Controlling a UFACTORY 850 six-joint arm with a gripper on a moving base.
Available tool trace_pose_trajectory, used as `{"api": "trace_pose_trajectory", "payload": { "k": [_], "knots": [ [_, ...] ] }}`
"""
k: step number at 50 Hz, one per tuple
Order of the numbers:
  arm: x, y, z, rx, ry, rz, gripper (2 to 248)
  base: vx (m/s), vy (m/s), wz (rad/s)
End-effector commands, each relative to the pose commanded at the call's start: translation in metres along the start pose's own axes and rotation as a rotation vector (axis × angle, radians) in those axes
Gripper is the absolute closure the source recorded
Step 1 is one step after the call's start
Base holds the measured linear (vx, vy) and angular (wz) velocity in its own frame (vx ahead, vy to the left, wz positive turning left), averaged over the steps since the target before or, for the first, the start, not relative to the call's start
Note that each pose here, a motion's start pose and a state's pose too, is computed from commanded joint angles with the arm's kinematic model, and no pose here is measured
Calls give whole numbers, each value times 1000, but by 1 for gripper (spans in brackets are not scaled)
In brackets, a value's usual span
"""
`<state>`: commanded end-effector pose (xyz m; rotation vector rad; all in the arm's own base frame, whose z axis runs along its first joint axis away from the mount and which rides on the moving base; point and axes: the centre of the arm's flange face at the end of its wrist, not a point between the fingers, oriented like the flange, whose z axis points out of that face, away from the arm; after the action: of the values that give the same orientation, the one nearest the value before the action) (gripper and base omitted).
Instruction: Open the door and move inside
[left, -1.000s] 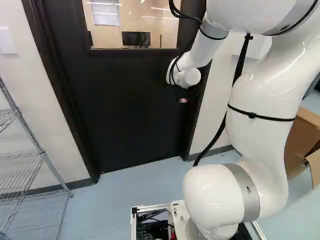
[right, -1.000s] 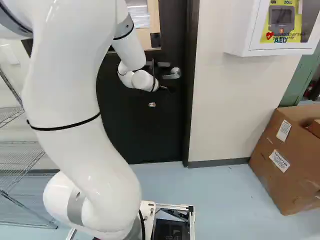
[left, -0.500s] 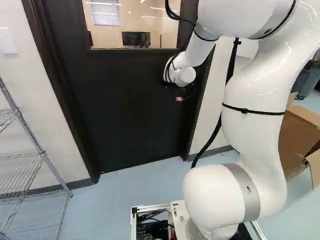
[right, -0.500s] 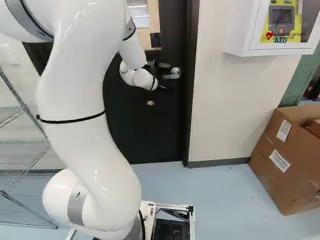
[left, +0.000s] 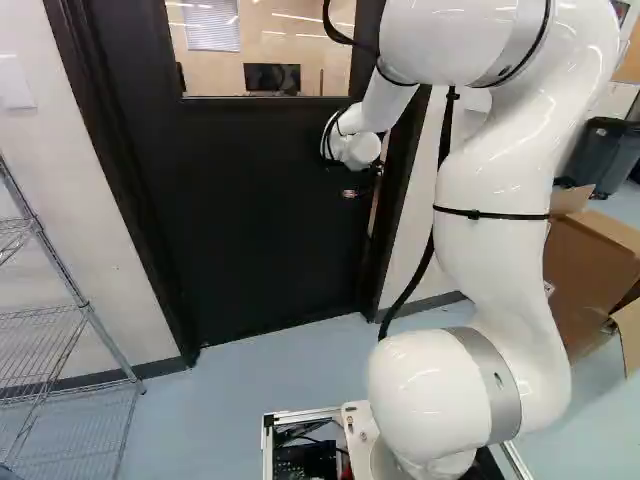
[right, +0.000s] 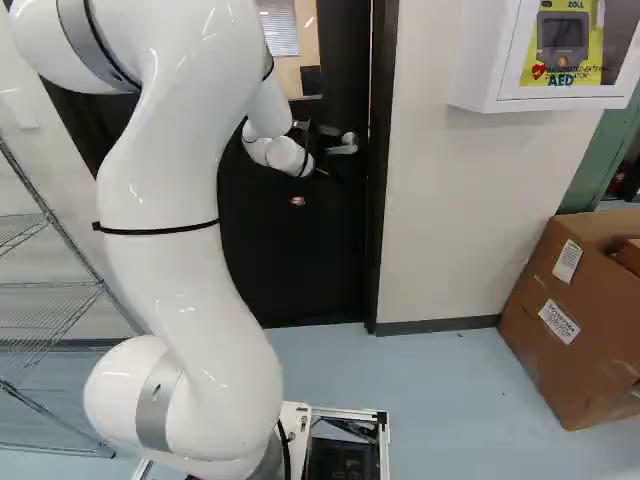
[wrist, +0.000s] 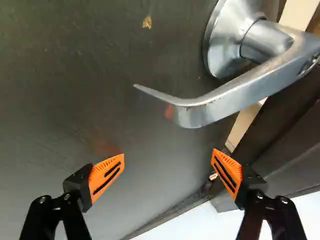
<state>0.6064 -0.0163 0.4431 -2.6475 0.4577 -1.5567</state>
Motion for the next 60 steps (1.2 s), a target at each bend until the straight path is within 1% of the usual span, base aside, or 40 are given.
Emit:
{"api": "trace_pose_trajectory", "payload": {
  "k": [31,52,60],
  "knots": [
    [9,-37,40,44,19,-18,3,0,0,0],
    [13,-68,66,95,36,-68,3,0,0,0],
    [13,-82,72,117,41,-91,3,0,0,0]
  ]
}}
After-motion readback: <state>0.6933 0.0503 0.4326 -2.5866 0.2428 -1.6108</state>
